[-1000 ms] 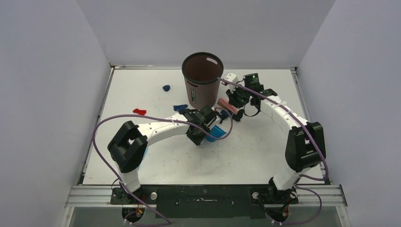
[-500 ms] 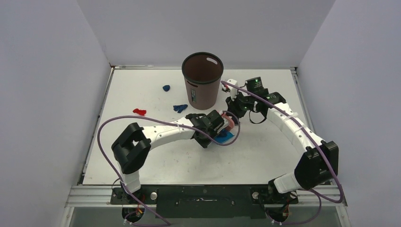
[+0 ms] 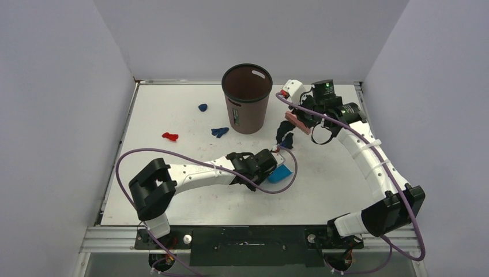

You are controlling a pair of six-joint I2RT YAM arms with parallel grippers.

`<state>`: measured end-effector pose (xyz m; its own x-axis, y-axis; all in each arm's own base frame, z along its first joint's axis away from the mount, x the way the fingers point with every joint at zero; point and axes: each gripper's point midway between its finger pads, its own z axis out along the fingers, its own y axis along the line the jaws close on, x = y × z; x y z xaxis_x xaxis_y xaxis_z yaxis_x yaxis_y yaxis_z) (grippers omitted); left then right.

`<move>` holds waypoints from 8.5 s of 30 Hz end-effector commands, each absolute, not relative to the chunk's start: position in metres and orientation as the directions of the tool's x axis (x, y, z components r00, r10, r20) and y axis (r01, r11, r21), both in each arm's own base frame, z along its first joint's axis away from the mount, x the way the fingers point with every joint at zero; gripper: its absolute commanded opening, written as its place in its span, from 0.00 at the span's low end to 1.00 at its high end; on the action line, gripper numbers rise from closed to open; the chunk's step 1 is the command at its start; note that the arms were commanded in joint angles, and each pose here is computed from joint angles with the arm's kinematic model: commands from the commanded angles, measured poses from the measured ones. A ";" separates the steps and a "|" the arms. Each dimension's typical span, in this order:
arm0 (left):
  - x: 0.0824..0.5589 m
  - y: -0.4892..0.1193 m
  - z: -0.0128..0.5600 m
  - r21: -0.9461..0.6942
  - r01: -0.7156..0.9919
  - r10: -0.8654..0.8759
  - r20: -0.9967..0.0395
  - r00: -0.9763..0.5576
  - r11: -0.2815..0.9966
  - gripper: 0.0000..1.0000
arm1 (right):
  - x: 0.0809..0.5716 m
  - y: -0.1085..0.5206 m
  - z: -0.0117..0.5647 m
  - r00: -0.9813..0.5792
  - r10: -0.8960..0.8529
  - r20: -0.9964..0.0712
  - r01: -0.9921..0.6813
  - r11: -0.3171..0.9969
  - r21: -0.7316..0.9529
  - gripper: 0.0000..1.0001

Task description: Sweep away the paper scraps from the table

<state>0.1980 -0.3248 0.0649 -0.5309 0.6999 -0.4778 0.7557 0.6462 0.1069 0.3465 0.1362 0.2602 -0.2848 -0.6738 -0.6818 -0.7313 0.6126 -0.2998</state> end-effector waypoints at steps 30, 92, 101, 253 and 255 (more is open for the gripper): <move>0.242 -0.342 0.058 0.116 0.702 0.676 -0.417 -0.607 0.703 0.00 | 0.350 0.173 0.162 -0.480 -0.599 -0.641 -0.810 0.583 0.062 0.05; 0.178 -0.173 0.205 0.118 0.380 0.342 -0.721 -0.603 0.918 0.00 | 0.304 0.206 0.231 -0.327 -0.501 -0.802 -0.872 0.488 0.051 0.05; 0.165 -0.085 0.241 0.140 0.106 0.176 -0.776 -0.605 0.984 0.00 | 0.225 0.360 0.215 -0.229 -0.540 -0.810 -0.972 0.082 0.221 0.05; 0.204 -0.327 0.069 0.095 0.629 0.492 -0.715 -0.497 0.772 0.00 | 0.358 0.081 0.254 -0.541 -0.393 -0.744 -0.505 0.859 -0.086 0.05; 0.204 -0.324 0.080 0.097 0.624 0.480 -0.733 -0.483 0.776 0.00 | 0.365 0.064 0.242 -0.558 -0.362 -0.746 -0.466 0.881 -0.079 0.05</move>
